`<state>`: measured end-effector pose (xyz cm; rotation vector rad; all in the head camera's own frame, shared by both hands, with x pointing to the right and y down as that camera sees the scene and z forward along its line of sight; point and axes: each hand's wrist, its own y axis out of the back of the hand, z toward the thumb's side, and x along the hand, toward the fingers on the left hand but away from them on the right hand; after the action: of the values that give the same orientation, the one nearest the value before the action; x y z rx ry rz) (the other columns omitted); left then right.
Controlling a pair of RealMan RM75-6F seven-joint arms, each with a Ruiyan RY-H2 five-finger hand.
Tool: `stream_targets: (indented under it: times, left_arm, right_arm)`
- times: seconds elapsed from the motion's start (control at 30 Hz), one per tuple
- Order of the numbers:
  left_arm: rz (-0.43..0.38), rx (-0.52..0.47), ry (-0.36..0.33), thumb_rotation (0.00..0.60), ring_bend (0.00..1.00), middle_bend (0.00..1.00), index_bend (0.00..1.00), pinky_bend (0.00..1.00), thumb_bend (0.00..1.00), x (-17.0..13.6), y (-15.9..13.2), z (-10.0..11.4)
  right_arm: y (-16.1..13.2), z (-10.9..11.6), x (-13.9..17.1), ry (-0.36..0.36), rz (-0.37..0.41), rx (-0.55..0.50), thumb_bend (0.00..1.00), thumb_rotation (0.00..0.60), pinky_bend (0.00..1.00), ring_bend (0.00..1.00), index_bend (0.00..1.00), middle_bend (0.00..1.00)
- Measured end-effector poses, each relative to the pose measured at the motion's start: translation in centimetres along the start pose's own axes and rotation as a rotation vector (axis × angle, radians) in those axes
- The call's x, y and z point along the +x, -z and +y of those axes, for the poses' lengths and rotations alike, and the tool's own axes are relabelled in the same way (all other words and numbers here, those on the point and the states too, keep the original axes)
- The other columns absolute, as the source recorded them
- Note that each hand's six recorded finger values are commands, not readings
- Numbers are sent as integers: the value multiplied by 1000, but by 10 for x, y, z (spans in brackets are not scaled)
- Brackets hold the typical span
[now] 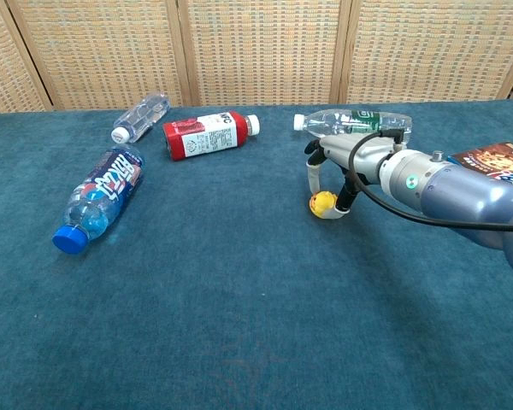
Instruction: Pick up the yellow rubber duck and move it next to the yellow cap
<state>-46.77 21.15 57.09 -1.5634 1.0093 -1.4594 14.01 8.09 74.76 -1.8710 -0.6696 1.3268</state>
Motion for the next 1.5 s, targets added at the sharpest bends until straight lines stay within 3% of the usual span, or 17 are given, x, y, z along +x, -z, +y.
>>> stream_targets:
  times: [0.5,0.87,1.07,1.27,1.5]
  left_arm:
    - [-2,-4,2,600,0,0,0,0,46,-1,-1,0]
    - [-7,-9,-4,600,0,0,0,0,46,-1,-2,2]
    - [-13,-10,-6,600,0,0,0,0,46,-3,-3,3]
    - [-15,-14,1,600,0,0,0,0,46,-3,-3,1]
    - [-8,-11,26,600,0,0,0,0,46,-2,-2,-5]
  right_arm:
    - [6,5,2,17,-18,26,215,600,0,0,413,19]
    - [6,18,13,48,-15,35,215,600,0,0,406,0]
    - [9,33,27,91,-11,38,214,600,0,0,299,0]
    - [28,45,58,141,-25,62,215,600,0,0,141,0]
    - [101,44,154,234,-132,87,214,600,0,0,11,0]
